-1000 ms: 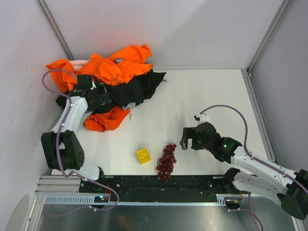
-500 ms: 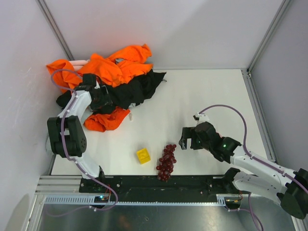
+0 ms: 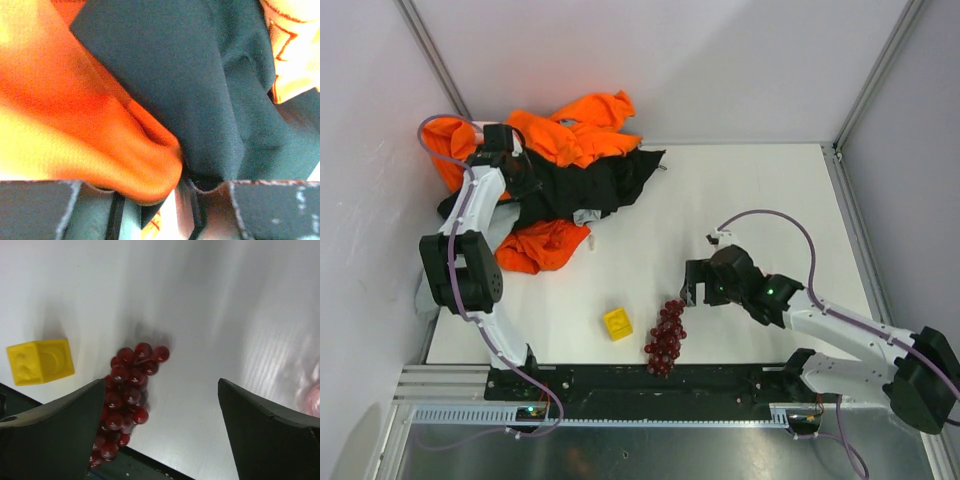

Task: Pick out a specific cloth from the pile

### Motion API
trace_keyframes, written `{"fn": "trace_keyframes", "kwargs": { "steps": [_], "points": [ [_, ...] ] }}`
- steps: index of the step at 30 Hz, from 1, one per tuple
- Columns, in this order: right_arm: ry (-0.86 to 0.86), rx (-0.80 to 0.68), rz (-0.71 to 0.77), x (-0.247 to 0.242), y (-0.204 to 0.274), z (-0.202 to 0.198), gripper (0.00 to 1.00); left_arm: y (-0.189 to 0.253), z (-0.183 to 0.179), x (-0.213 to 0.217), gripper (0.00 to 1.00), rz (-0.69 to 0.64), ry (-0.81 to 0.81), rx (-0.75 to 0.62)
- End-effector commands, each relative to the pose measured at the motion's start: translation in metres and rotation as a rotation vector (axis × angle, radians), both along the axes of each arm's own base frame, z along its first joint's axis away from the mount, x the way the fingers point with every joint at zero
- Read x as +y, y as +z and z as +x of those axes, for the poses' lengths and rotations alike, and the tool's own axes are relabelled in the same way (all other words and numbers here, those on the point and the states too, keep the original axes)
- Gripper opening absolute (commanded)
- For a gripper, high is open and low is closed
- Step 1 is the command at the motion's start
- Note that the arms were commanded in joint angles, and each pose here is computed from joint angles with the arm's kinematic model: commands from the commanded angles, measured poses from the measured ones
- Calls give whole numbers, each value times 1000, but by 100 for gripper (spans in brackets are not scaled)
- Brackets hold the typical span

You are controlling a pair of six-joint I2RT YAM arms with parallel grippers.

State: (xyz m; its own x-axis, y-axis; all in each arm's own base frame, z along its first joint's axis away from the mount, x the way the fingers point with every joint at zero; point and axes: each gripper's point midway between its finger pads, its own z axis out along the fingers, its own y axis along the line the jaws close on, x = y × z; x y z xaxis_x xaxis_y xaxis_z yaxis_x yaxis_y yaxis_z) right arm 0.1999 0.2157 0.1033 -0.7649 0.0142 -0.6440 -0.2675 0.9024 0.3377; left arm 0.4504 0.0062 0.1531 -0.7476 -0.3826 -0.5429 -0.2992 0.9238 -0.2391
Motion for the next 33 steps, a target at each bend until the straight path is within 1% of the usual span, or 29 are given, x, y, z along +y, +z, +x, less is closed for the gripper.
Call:
{"fn": "trace_keyframes", "kwargs": {
  "steps": [1,4,7,11,14,19,25,33],
  "points": [
    [40,-71,66,31,36,18,99,54,41,4,30,11,0,-190],
    [59,-67,70,44,37,23,99,47,46,15,30,29,29,-177],
    [75,-64,95,58,41,27,99,14,51,25,30,23,60,-110],
    [97,-57,119,80,47,34,99,-42,51,38,30,-56,111,7],
    [114,-50,132,98,51,43,99,-61,50,41,30,-135,123,48],
    [157,1,159,138,49,59,99,-60,44,43,32,-180,137,50],
    [212,79,254,193,51,74,99,-50,44,38,34,-205,122,32],
    [240,194,339,246,39,92,99,-42,44,40,36,-192,110,14]
  ]
}}
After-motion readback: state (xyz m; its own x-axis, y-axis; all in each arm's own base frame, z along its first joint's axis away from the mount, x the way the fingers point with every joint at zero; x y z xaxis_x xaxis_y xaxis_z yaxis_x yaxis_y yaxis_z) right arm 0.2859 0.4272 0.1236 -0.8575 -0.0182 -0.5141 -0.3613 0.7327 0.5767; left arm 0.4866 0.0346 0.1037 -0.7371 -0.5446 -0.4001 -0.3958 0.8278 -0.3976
